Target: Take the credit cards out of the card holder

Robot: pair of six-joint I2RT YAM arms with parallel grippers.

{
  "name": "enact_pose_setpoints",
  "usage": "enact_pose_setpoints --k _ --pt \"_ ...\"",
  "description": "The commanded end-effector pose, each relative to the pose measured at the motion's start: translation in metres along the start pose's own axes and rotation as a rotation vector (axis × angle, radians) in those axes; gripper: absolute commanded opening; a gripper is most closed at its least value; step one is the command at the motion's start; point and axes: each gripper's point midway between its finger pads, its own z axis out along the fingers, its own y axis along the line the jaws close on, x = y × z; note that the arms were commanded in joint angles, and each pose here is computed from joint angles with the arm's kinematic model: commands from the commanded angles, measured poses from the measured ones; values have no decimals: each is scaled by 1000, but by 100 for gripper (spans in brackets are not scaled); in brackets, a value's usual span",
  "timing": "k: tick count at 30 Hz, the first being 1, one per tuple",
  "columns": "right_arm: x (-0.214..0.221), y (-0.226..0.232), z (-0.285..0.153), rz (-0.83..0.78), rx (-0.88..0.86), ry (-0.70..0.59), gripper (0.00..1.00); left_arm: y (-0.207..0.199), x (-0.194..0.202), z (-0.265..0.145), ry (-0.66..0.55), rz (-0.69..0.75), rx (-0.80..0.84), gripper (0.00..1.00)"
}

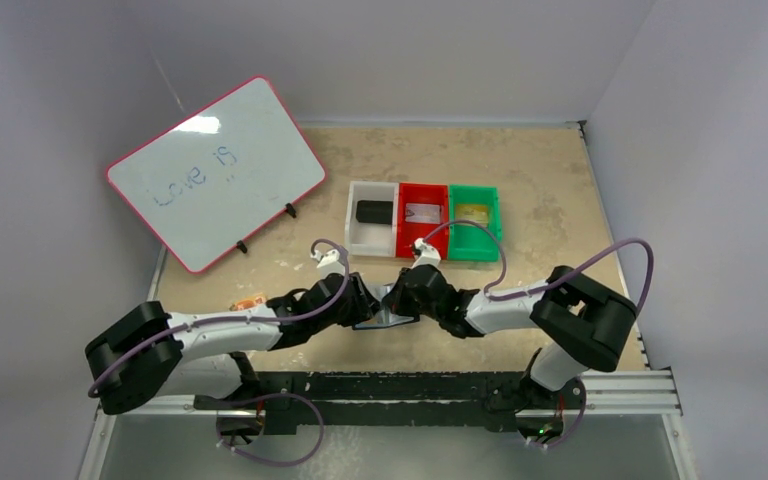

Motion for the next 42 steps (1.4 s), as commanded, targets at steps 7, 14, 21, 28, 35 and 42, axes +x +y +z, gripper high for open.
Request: enact_pose_setpoints --k 7,14,21,28,35,42 --pt "-5 -16 -22 -33 65 9 33 -53 -10 7 -11 8 144 26" --pt "-45 -10 -52 41 121 -120 52 -65 -9 9 9 39 169 25" --pt "-56 -34 -67 101 276 -169 50 -92 5 18 62 103 228 25" --pt "-69 -62 -98 198 411 -265 47 -107 15 30 82 126 242 25" --pt "-81 -61 -124 228 330 -338 43 -99 37 55 136 147 189 26" --pt "-85 -48 -132 223 209 -357 38 -89 61 69 181 182 142 29"
